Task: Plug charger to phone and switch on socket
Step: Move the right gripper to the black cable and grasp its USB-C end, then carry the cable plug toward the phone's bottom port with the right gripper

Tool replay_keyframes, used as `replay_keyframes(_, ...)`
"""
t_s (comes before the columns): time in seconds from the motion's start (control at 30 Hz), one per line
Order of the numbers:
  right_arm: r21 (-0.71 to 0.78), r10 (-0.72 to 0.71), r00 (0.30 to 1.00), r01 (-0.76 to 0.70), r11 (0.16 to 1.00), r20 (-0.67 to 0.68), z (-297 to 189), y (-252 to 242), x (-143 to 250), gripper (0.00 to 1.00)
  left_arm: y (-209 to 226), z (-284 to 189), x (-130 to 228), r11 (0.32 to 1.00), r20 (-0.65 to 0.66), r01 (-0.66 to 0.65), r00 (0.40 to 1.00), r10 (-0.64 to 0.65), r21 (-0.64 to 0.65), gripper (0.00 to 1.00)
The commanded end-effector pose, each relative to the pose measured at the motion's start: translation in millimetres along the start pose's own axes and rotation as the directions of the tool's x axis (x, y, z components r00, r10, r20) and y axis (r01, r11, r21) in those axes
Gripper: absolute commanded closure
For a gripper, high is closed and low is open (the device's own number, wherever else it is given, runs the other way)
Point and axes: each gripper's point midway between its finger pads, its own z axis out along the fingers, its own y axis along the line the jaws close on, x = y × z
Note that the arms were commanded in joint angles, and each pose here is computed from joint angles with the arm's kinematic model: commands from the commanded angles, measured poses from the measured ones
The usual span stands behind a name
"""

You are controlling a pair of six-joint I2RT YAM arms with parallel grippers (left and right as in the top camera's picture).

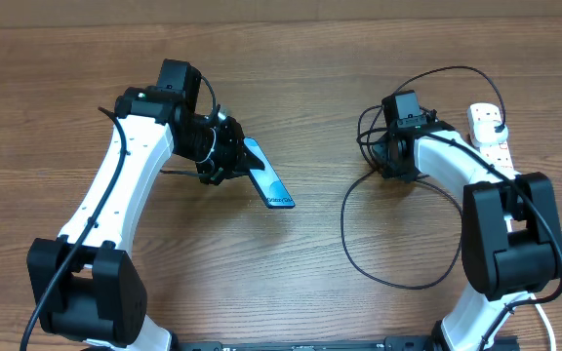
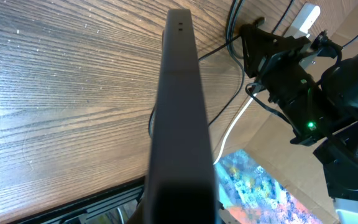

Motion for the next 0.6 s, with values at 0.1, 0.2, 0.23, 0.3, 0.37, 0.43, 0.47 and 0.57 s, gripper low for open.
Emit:
replay_keyframes(0.1, 0.020, -0.060, 0.989, 0.063, 0.998, -0.137, 14, -11, 30, 0.96, -9, -4, 3, 0.999, -0.009, -0.036, 0.999, 0.037, 0.037, 0.96)
replay_keyframes(0.2, -0.017, -0.087, 0.990, 0.086, 0.996, -0.112, -10, 0, 19, 0.96, -9, -4, 3, 0.997, -0.008, -0.071, 0.997, 0.072, 0.038, 0.96)
replay_keyframes(0.23, -0.036, -0.089, 0.991, 0.086, 0.996, -0.099, -20, 5, 14, 0.96, -9, -4, 3, 0.996, -0.008, -0.086, 0.996, 0.087, 0.038, 0.96)
replay_keyframes(0.3, -0.087, -0.085, 0.993, 0.078, 0.993, -0.083, -44, 15, 7, 0.96, -9, -4, 3, 0.993, -0.008, -0.110, 0.994, 0.111, 0.040, 0.96)
replay_keyframes(0.37, -0.179, -0.086, 0.992, 0.069, 0.981, -0.089, -73, 29, 5, 0.96, -10, -4, 3, 0.992, -0.009, -0.116, 0.993, 0.117, 0.041, 0.96)
replay_keyframes(0.43, -0.285, -0.099, 0.989, 0.063, 0.956, -0.111, -102, 44, 10, 0.96, -11, -4, 3, 0.992, -0.009, -0.120, 0.993, 0.120, 0.048, 0.96)
replay_keyframes(0.47, -0.345, -0.113, 0.986, 0.064, 0.936, -0.122, -118, 51, 14, 0.96, -12, -4, 3, 0.991, -0.009, -0.123, 0.992, 0.124, 0.055, 0.96)
replay_keyframes(0.57, -0.485, -0.171, 0.978, 0.092, 0.870, -0.122, -166, 67, 25, 0.96, -21, -6, 4, 0.985, -0.014, -0.141, 0.990, 0.143, 0.101, 0.96)
